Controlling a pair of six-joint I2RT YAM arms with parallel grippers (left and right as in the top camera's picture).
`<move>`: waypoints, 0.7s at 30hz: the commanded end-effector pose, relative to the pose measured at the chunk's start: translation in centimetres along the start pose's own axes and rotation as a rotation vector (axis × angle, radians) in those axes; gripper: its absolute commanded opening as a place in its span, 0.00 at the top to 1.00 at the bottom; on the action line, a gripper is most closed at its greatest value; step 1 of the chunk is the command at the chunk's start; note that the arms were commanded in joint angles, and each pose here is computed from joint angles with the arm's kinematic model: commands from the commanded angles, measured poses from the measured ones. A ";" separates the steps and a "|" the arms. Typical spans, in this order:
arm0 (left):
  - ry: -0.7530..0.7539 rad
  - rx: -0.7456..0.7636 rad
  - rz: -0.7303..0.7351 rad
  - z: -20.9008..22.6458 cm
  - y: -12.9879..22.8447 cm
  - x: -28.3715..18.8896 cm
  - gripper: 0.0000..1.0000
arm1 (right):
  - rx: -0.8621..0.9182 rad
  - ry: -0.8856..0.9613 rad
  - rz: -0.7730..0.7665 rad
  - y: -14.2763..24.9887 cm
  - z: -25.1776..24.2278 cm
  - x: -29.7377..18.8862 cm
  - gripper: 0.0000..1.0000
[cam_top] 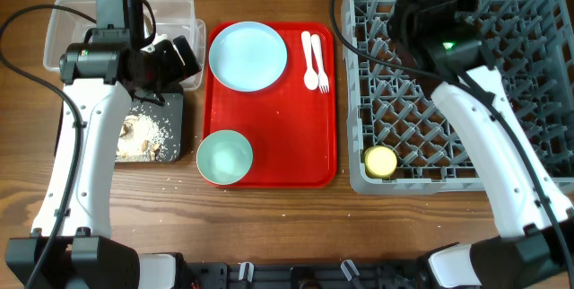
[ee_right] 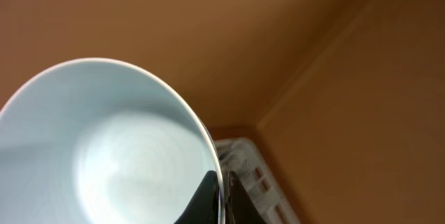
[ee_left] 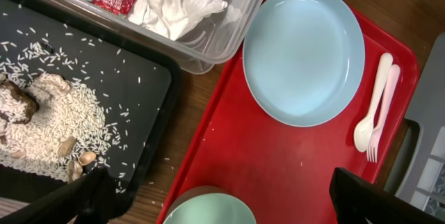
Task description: Sort waste into correct bins and load items into the dishwasher rack
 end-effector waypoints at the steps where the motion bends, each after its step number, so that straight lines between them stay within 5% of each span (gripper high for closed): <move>1: 0.021 -0.004 -0.024 -0.3 -0.4 -0.9 0.00 | -0.366 0.024 0.013 0.1 2.8 2.1 0.96; 7: 0.021 -0.004 -0.024 -0.3 -0.4 -0.9 0.00 | -0.596 0.020 0.020 1.0 7.9 5.3 0.96; 21: 0.021 -0.004 -0.024 -0.3 -0.4 -0.9 0.00 | -0.752 -0.016 0.110 6.3 15.7 10.8 0.96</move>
Point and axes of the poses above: each gripper's point midway between its finger pads, its own x axis out along the fingers, its own z axis along the line the jaws close on, y = z × x, the point moved 5 cm from there along -x, back along the fingers, and after that the axes turned 11 degrees about -x, right-handed, at the moved point
